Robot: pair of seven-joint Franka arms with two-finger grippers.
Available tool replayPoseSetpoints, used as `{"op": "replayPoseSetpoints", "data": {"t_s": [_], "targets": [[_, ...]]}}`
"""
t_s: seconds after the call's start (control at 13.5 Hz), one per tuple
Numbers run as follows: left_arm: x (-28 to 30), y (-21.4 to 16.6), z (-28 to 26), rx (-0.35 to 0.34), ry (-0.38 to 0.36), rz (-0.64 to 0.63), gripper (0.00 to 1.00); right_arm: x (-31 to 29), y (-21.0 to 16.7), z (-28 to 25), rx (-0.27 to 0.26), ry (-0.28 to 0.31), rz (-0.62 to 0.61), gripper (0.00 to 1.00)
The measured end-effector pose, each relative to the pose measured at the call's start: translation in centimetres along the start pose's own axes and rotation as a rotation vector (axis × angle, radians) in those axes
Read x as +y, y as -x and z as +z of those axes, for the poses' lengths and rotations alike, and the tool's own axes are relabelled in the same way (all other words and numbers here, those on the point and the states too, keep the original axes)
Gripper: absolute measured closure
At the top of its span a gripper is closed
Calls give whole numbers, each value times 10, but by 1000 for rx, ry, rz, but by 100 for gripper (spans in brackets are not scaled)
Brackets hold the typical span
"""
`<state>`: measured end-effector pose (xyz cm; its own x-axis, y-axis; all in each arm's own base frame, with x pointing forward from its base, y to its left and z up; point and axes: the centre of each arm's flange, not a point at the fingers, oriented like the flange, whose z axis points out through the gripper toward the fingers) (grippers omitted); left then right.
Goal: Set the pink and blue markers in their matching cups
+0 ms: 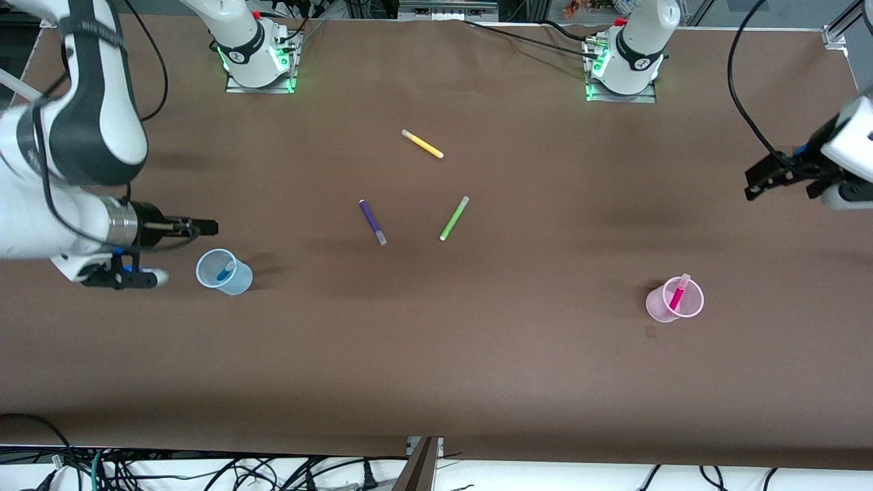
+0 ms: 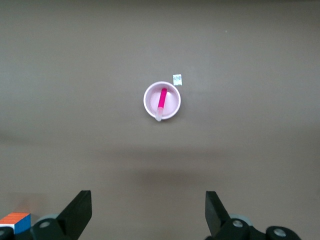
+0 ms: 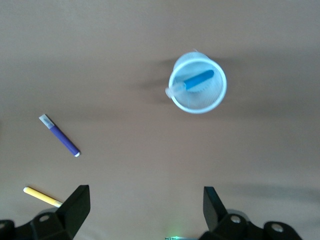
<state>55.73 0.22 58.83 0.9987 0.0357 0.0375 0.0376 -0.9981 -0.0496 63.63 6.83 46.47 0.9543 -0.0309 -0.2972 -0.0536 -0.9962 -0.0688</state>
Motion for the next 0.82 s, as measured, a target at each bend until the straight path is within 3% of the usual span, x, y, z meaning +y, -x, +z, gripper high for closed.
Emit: {"op": "replayPoseSetpoints", "data": {"t_s": [0.3, 0.59, 0.82], "targets": [[14, 8, 2, -10, 0, 26, 0, 29, 64, -42, 98, 35, 26, 0], [17, 4, 2, -44, 0, 30, 0, 60, 133, -112, 235, 68, 63, 0], [12, -2, 12, -60, -2, 21, 0, 61, 163, -127, 228, 71, 61, 0]]}}
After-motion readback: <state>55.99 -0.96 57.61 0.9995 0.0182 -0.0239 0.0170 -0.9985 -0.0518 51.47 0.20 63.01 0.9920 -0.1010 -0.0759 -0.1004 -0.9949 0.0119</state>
